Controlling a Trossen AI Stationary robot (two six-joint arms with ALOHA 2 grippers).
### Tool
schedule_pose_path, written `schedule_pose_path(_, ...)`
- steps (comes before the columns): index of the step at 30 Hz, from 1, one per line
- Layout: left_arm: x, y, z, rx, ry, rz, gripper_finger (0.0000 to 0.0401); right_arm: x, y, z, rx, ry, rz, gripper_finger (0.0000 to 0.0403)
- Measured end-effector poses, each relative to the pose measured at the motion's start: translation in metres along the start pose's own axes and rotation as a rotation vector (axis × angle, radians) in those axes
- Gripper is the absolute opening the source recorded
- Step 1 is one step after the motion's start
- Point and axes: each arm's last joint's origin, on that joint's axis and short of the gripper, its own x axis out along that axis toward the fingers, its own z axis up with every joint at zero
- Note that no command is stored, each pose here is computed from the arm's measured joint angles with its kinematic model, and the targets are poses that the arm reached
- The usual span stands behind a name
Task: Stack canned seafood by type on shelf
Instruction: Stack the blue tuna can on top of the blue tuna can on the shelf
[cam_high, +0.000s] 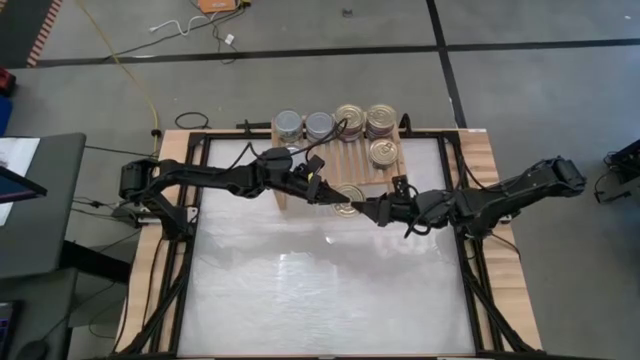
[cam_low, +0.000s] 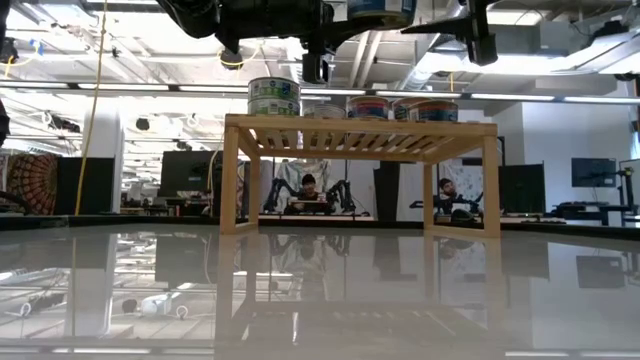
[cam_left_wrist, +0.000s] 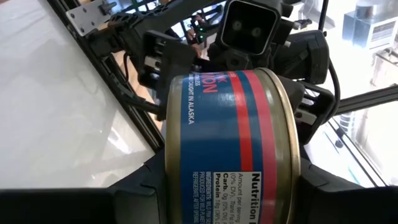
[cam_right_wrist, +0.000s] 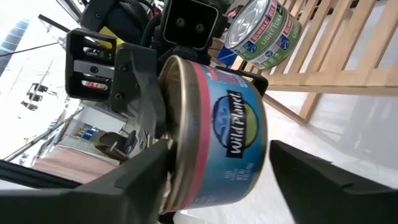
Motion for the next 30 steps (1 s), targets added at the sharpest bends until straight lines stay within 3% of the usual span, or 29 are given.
schedule_pose_path(6,-0.0003,0.0001,0.0,0.017,-0.004,0.002,0.0179,-0.0004,0.0004,0.0005,0.02,-0.002,0.003,0.0217)
schedule_pose_path(13,-0.0004,0.0004,0.0007,0.043,-0.03,0.015,0.0179,-0.0005,0.0004,0.0005,0.012,-0.003,0.002,0.0217)
schedule_pose_path(18,-0.0005,0.0018,0.0007,0.053,-0.046,0.036,0.0179,-0.0003,-0.0002,-0.0001,-0.003,0.001,-0.003,0.0239)
schedule_pose_path(30,-0.0011,0.0053,0.0011,0.06,-0.101,0.103,0.018,-0.0002,-0.0014,-0.0009,-0.008,0.006,-0.012,0.0225)
